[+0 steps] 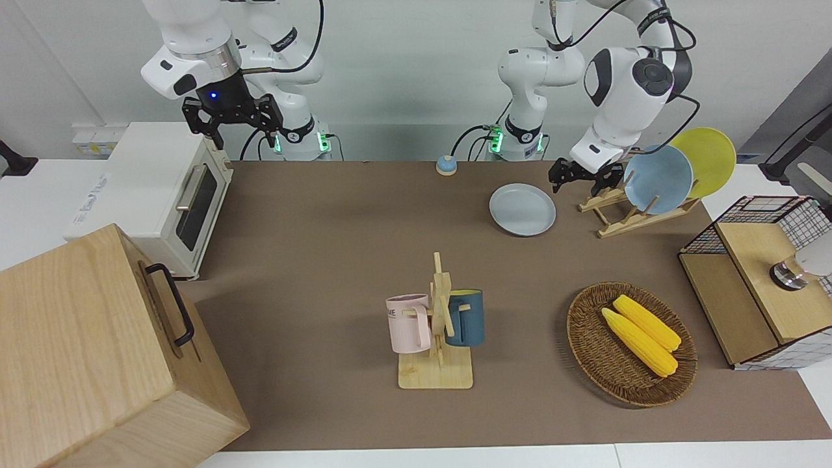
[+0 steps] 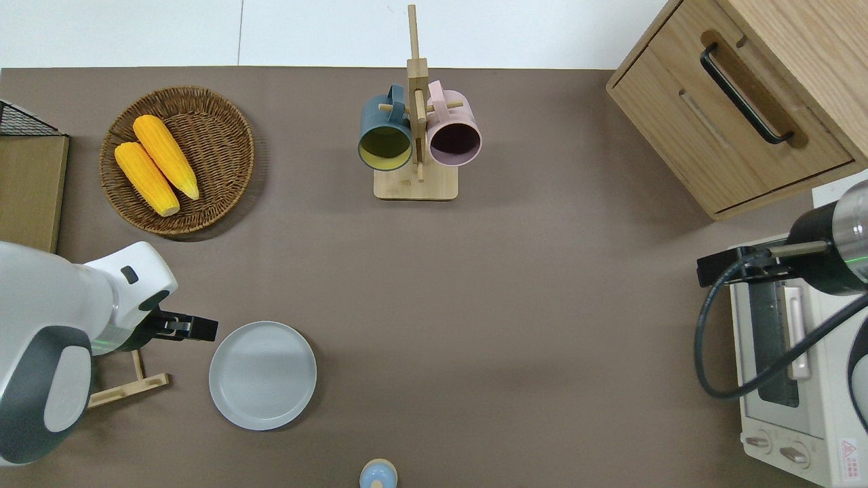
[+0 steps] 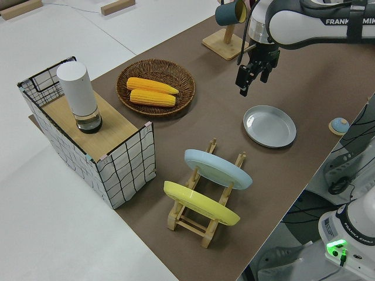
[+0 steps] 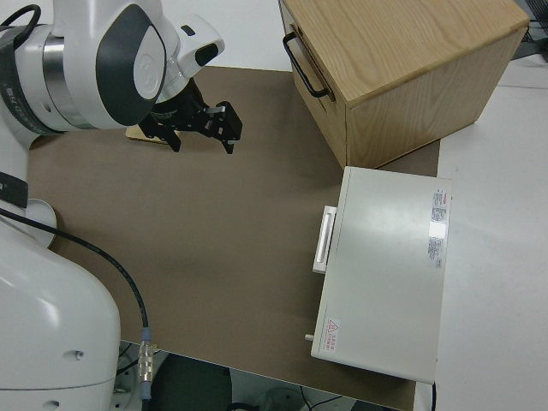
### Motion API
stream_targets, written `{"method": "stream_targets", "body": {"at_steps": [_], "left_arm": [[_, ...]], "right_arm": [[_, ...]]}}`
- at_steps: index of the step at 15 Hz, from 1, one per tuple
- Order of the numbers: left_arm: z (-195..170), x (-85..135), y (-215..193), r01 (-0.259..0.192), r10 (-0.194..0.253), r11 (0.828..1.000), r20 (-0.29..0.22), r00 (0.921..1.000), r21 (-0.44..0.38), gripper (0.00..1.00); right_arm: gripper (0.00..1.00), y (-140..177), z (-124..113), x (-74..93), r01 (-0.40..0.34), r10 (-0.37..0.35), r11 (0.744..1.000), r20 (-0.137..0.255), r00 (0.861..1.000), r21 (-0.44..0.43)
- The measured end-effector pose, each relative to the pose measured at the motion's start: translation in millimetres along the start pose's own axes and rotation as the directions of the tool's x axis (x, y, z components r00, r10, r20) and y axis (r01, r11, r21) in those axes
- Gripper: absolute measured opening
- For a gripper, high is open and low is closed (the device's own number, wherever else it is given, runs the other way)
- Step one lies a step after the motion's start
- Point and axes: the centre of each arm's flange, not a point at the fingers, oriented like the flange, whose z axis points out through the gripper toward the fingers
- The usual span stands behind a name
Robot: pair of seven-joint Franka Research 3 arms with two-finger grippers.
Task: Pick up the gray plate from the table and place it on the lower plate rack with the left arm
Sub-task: 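Close the left gripper on the gray plate's rim nearest the arm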
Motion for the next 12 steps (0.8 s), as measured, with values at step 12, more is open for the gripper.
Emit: {"method": "stream_targets", "body": {"at_steps": [12], "left_arm": [[99, -34, 0, 0.005, -0.005, 1.000, -0.020, 0.9998, 0.005, 1.00]], "right_arm": [[0.99, 0, 0, 0.0, 0.000, 0.000, 1.000, 0.000, 1.000, 0.000]]}}
